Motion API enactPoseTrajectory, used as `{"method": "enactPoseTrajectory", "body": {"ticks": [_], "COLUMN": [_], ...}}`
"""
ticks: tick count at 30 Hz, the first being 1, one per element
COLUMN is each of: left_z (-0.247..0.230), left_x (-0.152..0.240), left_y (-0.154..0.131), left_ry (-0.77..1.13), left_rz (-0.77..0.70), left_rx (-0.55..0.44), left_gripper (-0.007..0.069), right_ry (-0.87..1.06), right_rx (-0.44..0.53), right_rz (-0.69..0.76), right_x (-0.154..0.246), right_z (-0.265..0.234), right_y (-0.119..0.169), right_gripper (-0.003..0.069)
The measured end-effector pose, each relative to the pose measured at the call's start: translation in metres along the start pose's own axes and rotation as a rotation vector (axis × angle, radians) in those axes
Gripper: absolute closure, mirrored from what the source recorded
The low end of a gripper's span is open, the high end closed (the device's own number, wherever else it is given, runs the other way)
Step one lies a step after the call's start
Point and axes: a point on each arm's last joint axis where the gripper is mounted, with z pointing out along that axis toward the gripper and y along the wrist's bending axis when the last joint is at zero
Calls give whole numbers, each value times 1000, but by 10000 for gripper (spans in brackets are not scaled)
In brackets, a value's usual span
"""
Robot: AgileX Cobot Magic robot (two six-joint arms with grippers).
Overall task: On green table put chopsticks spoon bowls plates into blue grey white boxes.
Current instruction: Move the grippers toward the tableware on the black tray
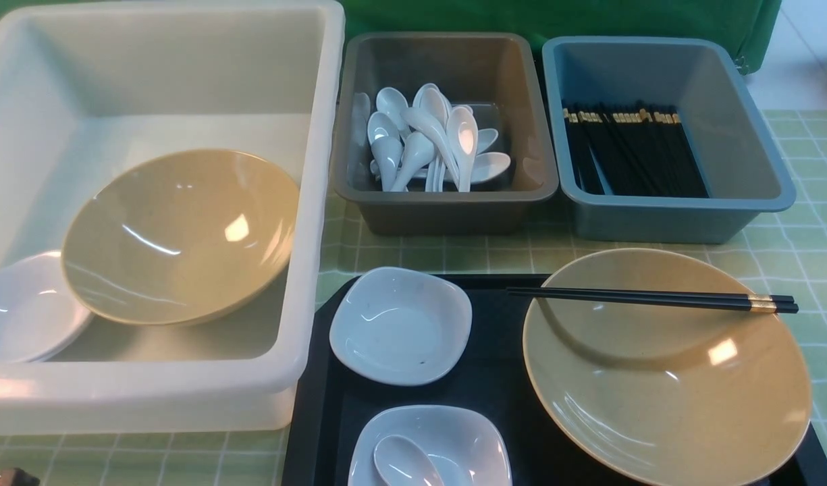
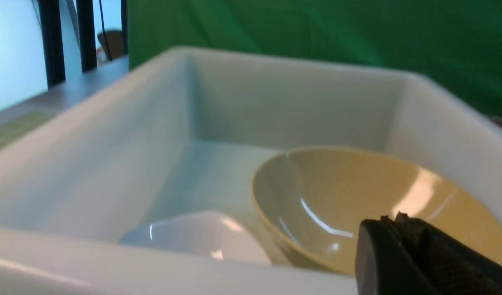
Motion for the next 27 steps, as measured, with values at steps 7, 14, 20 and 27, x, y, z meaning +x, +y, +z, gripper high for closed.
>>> {"method": "enactPoseTrajectory", "body": {"ticks": [7, 14, 20, 27], "left_z": [0, -4, -10, -24], "left_x": [-4, -26, -42, -121], "left_y": [0, 5, 10, -5], "left_ry": [-49, -295, -466, -376], "left_rz": [0, -446, -671, -495], "left_rx": [-1, 9, 44, 137], "left_gripper": [626, 626, 626, 626], "right_ry": [-12, -309, -463, -541], "right_rx": [3, 26, -6, -45], "right_rz": [-1, 252, 430, 401], "right_x": [-1, -27, -44, -136], "right_z": [0, -4, -11, -40], "right_y": [0, -6, -8, -10], "right_gripper": [423, 423, 423, 423]}}
